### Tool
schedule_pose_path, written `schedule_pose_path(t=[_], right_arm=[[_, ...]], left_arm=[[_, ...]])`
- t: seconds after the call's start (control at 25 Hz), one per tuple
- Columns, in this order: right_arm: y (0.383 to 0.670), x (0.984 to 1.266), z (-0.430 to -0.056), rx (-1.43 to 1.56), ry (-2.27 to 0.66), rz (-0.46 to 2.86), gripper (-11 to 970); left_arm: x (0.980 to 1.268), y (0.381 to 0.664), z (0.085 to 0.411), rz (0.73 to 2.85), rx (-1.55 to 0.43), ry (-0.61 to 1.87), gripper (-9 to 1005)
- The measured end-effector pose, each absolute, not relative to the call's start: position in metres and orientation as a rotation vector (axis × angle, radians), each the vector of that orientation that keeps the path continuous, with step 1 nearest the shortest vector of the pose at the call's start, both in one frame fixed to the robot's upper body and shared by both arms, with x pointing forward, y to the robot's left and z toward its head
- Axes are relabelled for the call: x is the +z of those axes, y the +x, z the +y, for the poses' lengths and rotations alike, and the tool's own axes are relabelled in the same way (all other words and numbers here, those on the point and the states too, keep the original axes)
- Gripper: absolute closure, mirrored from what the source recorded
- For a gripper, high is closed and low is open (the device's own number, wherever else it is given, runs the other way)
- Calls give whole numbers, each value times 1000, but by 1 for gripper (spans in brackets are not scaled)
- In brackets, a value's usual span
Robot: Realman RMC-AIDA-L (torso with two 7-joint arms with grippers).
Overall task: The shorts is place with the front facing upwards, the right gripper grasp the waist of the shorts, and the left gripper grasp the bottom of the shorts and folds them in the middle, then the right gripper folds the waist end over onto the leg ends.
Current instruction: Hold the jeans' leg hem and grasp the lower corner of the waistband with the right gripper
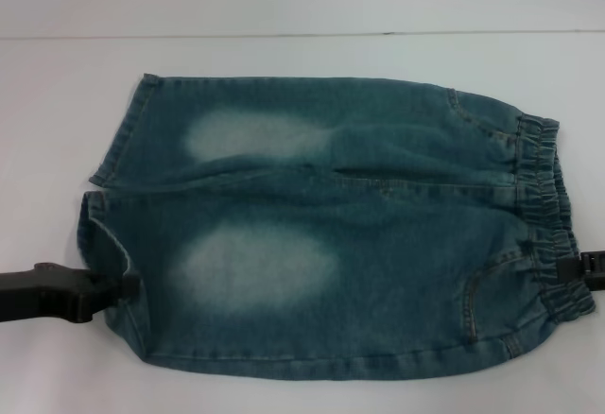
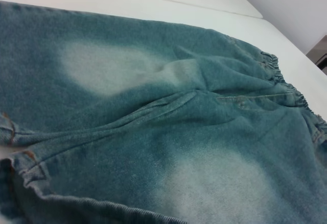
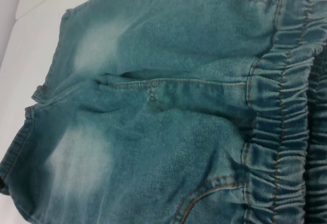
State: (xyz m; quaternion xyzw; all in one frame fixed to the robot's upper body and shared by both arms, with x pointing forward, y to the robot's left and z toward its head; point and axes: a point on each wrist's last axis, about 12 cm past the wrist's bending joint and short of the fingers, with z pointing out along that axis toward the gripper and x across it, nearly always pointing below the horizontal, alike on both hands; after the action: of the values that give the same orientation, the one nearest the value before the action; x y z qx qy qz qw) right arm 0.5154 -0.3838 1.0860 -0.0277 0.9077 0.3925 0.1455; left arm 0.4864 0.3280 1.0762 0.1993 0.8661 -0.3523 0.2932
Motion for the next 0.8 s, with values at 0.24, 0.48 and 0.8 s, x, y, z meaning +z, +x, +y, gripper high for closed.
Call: schedule_pose_path(t=[0.24, 0.48, 0.8], right_arm=[[516, 1086, -381, 1145, -86, 2610, 13], [518, 1088, -375, 1179, -96, 2599, 14], [517, 1089, -371, 1207, -109, 2609, 14]], left_arm=[[1076, 486, 329, 2306, -941, 530, 969], [1077, 486, 329, 2306, -940, 530, 969], [1077, 486, 329, 2307, -939, 534, 969]])
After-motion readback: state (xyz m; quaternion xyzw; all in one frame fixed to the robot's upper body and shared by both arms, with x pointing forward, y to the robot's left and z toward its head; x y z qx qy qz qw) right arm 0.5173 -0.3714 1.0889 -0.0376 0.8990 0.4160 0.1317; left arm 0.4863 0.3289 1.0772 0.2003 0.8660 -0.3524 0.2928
